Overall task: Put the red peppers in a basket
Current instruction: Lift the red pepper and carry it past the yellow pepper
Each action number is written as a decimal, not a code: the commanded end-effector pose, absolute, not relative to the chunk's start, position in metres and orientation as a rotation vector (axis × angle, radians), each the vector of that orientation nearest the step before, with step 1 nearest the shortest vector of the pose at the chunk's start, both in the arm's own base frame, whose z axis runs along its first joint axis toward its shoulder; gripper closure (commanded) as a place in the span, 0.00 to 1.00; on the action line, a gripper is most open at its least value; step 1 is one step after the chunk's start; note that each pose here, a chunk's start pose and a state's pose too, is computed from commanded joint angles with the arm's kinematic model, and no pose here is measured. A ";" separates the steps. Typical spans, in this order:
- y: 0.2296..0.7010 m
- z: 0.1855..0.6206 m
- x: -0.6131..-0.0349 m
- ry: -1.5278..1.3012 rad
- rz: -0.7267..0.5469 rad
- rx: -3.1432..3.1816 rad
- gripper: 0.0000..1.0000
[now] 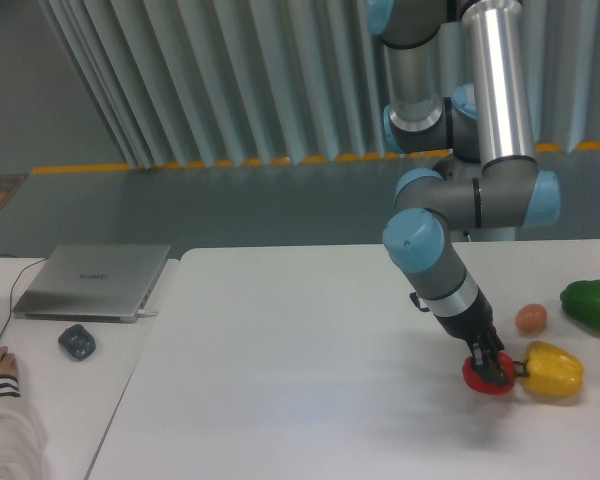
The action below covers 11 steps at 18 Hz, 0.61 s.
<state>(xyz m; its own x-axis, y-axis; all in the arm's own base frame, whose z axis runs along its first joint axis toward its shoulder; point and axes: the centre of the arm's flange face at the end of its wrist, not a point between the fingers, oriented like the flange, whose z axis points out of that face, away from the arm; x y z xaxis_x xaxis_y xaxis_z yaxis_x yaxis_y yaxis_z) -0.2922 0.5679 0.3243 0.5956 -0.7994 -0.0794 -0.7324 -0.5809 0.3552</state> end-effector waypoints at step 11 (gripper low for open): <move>0.541 0.380 -0.345 -1.073 -0.292 2.937 0.50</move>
<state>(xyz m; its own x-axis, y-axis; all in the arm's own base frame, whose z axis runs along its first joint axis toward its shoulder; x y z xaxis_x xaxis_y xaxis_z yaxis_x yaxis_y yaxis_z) -0.3447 0.5407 0.3805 0.7493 -0.6391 -0.1737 -0.6389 -0.7666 0.0649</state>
